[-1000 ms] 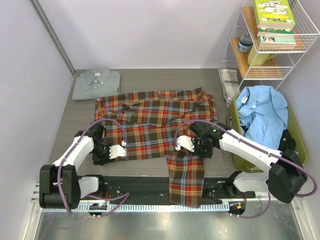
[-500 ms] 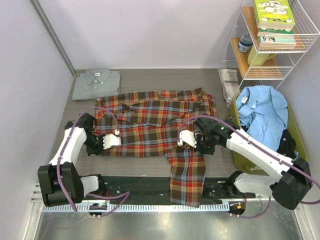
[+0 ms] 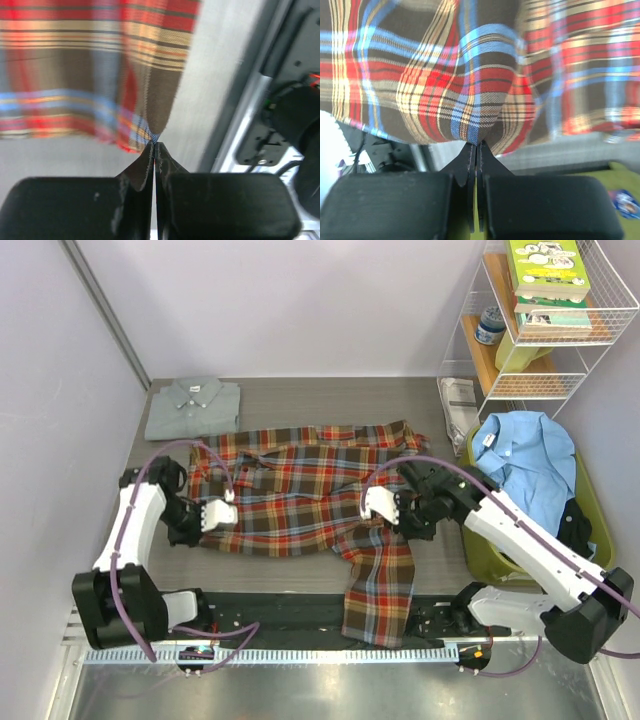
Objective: Fold and stack the long sleeve shirts
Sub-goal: Fold the shirt
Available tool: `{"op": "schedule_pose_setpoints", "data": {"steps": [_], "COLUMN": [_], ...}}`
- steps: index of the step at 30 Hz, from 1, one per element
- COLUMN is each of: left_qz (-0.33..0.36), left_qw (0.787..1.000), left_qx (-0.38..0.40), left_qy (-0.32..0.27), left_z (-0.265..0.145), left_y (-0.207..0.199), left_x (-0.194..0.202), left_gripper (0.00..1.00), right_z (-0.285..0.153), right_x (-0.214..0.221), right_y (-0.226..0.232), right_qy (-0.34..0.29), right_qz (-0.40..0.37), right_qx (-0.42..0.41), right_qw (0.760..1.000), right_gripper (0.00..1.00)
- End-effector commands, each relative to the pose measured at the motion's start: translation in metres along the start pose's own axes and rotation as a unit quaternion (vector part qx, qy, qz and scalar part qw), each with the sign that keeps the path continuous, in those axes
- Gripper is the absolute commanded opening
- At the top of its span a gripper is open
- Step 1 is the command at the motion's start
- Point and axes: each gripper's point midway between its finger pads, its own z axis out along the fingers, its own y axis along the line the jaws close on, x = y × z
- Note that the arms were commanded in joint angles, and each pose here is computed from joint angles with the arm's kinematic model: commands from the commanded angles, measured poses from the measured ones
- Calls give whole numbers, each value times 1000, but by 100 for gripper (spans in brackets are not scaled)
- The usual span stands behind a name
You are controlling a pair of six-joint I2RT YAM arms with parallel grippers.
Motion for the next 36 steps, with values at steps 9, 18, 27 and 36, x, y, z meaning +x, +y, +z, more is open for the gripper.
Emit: {"op": "schedule_pose_setpoints", "data": {"steps": [9,18,27,36], "left_qz": [-99,-118,-125,-135], "left_qw": [991,987,988,984], "left_qx": [-73,-90,-85,-109], "left_qy": [-57,-56,-35,-39], "left_z": [-33,-27,-8,-10], "left_y": [120,179,198,217], "left_x": [-27,-25,-16,-18], "left_gripper": [0,0,0,0], "right_z": [-21,-2,25,24], "right_x": [-38,-41,-27,-21], "right_y": [-144,-208,-219,-234], "right_qy": [-18,-7,13,6], "right_qz": [-13,-4,19,37], "right_qx": [67,70,46,57], "right_qw": [998,998,999,998], "right_gripper": [1,1,1,1]}}
